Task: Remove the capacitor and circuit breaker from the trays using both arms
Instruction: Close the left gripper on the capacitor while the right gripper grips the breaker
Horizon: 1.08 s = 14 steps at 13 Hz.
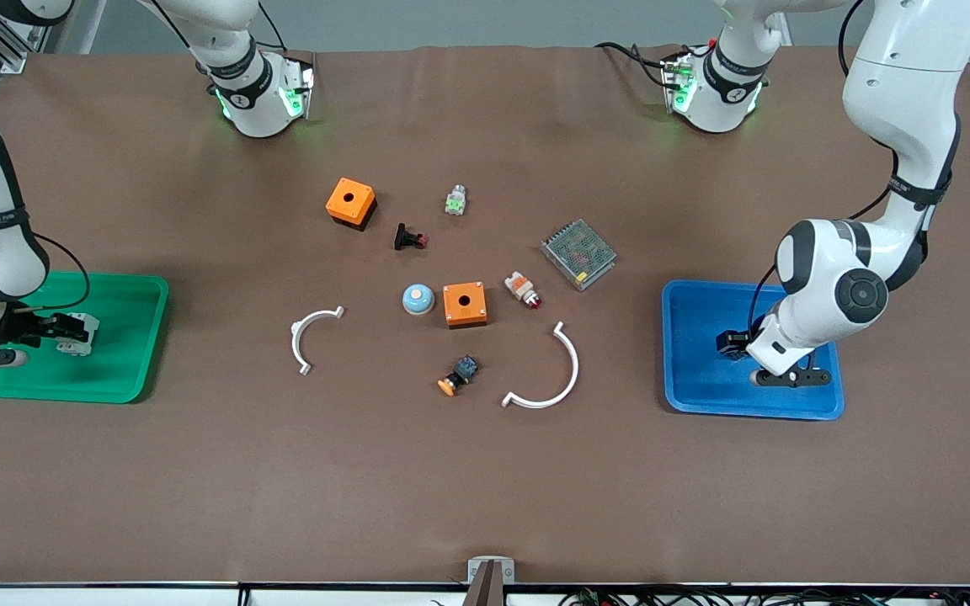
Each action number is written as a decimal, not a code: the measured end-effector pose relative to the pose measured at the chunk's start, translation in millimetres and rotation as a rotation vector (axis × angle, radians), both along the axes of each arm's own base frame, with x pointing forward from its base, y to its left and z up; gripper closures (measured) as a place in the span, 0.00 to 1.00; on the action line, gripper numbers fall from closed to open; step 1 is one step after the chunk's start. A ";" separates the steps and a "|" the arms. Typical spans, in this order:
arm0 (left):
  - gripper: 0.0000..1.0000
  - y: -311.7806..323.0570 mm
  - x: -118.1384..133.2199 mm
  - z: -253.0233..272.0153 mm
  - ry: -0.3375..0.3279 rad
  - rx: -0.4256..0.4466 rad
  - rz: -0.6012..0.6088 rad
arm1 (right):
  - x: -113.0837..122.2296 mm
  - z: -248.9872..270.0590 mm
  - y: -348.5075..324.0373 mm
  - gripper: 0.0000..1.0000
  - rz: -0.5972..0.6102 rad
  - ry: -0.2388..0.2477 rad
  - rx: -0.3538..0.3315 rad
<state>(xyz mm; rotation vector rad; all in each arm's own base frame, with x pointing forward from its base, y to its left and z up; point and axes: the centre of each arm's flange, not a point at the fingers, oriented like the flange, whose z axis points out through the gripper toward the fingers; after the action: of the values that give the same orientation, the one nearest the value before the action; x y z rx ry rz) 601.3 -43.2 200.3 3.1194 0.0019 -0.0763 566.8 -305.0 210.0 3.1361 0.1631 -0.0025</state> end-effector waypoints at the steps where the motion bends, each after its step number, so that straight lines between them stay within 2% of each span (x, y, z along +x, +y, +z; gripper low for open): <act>1: 0.44 0.0 0.4 0.4 -0.001 0.000 0.000 | -2.1 -5.0 -1.6 0.02 -0.003 0.007 0.003; 2: 0.56 0.1 1.1 1.1 -0.003 0.000 0.000 | -4.1 -8.4 -2.5 0.04 -0.006 0.012 0.007; 3: 0.67 0.0 1.9 2.0 -0.005 0.000 0.000 | -5.9 -10.8 -2.9 0.12 -0.011 0.015 0.011; 4: 0.66 0.1 2.8 2.9 -0.008 0.000 0.000 | -7.4 -12.6 -2.7 0.12 -0.012 0.019 0.014; 5: 0.66 0.2 3.9 4.0 -0.011 0.000 0.001 | -8.8 -14.2 -2.0 0.20 -0.012 0.024 0.017; 8: 0.66 -1.2 12.1 16.7 -0.008 0.001 -0.001 | -11.5 -16.9 -0.1 0.55 -0.013 0.042 0.029; 9: 0.66 -4.4 15.8 27.2 0.007 0.002 -0.007 | -11.1 -15.7 1.0 0.61 -0.012 0.046 0.034; 11: 0.66 -27.0 23.5 63.0 0.054 0.009 -0.015 | 1.6 1.5 10.3 0.61 -0.002 0.055 0.049; 14: 0.66 -102.9 31.4 124.3 0.085 0.034 0.020 | 47.5 86.8 71.4 0.61 -0.011 0.097 0.082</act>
<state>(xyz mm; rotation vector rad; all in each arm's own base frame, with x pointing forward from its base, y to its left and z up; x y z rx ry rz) 632.7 -146.1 324.6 3.1465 0.0366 -0.2100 614.3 -233.6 296.8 3.2199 0.1496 -0.1517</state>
